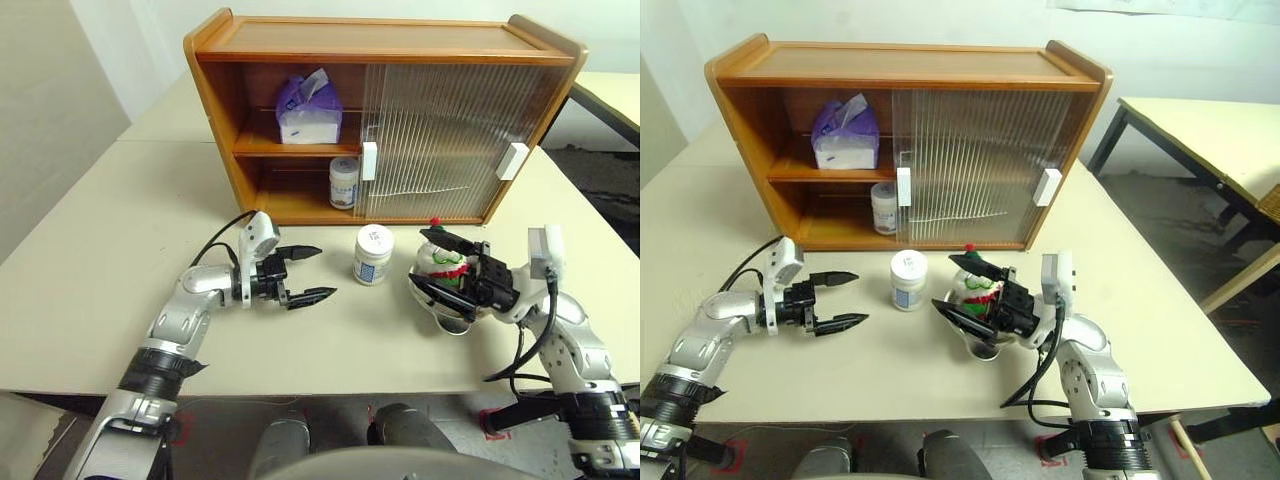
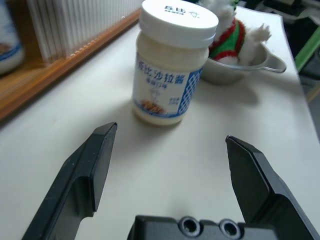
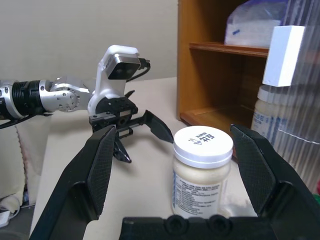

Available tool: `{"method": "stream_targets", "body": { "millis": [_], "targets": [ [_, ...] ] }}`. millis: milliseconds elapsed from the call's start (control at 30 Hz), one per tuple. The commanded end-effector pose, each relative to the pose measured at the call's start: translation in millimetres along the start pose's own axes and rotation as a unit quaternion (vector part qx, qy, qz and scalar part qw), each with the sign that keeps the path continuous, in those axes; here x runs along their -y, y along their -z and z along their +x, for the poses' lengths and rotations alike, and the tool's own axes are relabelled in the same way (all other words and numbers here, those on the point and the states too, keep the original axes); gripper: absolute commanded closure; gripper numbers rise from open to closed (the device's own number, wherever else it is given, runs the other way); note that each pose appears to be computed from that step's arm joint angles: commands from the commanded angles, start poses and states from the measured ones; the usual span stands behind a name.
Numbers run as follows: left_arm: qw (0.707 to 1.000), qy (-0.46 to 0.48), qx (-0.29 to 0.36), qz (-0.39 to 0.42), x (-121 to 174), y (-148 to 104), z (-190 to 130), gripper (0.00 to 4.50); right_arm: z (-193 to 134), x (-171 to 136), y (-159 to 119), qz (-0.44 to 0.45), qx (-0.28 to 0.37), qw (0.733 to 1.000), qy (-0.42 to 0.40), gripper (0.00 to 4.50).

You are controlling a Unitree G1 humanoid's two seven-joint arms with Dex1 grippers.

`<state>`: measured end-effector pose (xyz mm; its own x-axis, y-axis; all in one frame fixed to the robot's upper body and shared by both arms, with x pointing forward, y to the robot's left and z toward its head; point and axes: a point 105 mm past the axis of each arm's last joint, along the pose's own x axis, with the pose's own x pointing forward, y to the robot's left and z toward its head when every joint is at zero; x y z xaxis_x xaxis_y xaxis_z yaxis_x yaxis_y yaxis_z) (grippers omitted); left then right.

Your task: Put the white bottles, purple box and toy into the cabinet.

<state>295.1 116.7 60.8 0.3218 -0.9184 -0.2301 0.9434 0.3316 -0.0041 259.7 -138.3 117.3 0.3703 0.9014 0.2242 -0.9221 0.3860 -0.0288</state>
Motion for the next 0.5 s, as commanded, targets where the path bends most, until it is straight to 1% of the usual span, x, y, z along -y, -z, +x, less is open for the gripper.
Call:
{"method": "stream_targets", "body": {
  "millis": [33,100,167,500],
  "targets": [
    [0.999,0.005,-0.036,0.016,-4.7,9.1,16.3,0.02,-3.9,5.7,-3.6,-0.023,-0.005,0.999,0.024,0.00],
    [0.998,-0.003,-0.051,0.024,-10.8,13.5,28.7,0.02,-6.2,6.5,-1.9,-0.019,-0.013,0.999,0.032,0.00],
    [0.998,0.002,-0.048,0.028,-11.0,13.3,39.0,0.02,-6.8,5.0,-3.3,-0.018,-0.009,0.999,0.029,0.00],
    [0.999,0.029,-0.043,0.014,-0.6,24.1,64.9,0.02,-8.7,1.1,0.4,-0.016,-0.018,0.999,0.027,0.00]
  ]
}}
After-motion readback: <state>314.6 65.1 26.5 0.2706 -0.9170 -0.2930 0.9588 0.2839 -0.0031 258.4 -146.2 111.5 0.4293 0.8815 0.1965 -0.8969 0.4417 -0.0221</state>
